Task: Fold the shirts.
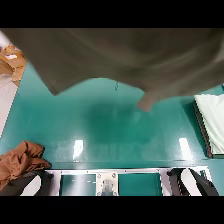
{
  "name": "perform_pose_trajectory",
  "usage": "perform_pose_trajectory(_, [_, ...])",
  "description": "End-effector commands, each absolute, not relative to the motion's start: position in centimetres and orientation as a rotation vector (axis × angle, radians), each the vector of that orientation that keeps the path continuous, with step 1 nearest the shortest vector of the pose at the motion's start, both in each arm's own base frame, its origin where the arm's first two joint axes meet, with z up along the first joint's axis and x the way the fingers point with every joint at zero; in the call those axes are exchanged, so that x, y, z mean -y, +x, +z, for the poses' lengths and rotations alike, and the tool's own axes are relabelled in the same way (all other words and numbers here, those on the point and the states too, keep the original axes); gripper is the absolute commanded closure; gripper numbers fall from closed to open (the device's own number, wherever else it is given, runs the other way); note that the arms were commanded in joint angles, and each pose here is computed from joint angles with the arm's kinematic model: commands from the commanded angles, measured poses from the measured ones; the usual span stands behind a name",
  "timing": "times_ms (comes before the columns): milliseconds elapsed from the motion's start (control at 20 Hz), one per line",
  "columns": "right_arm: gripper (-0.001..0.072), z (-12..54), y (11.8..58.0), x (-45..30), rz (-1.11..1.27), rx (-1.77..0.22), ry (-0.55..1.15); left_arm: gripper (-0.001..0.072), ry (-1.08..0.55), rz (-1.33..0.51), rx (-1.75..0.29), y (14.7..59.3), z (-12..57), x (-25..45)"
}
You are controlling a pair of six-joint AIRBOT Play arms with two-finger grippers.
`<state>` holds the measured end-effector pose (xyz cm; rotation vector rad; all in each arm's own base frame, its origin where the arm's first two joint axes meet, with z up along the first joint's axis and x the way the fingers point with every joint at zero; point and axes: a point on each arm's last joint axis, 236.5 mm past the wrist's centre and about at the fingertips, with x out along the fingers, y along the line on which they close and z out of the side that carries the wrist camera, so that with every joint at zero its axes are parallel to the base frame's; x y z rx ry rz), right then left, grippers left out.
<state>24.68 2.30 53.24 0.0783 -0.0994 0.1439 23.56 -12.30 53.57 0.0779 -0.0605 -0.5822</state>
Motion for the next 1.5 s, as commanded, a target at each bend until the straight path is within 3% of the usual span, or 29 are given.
perform_pose_trajectory(0, [0.0697, 56.5, 21.4, -2.6, 0.052, 0.196, -0.005, 0.0687, 0.115, -0.476, 0.143, 20.8, 55.7, 11.0])
perform_pose_trajectory(150, [0.0697, 54.8, 23.7, -1.4, 0.076, 0.141, 0.052, 0.0687, 0.084, -0.440, 0.053, 24.0, 53.1, 9.6])
perform_pose_trajectory(300, [0.0697, 49.3, 29.0, 0.2, 0.163, -0.002, 0.188, 0.0686, 0.019, -0.455, -0.132, 29.8, 46.2, 8.7])
perform_pose_trajectory(500, [0.0697, 33.3, 37.9, 1.7, 0.239, -0.339, 0.380, 0.0686, -0.151, -0.535, -0.469, 38.4, 32.2, 8.5])
perform_pose_trajectory(750, [0.0697, 12.5, 46.0, 2.5, 0.142, -0.613, 0.557, 0.0686, -0.254, -0.587, -0.784, 46.8, 13.6, 10.2])
perform_pose_trajectory(950, [0.0697, 1.6, 50.5, 3.3, 0.077, -0.776, 0.630, 0.0686, -0.286, -0.500, -0.834, 52.5, 4.2, 11.3])
perform_pose_trajectory(1250, [0.0696, -1.3, 56.7, 4.9, 0.074, -0.776, 0.670, 0.0686, -0.317, -0.334, -0.705, 57.1, 3.2, 8.3])
perform_pose_trajectory(1450, [0.0698, -0.3, 57.4, 5.3, 0.094, -0.775, 0.656, 0.0686, -0.275, -0.363, -0.758, 56.1, 2.2, 8.6])
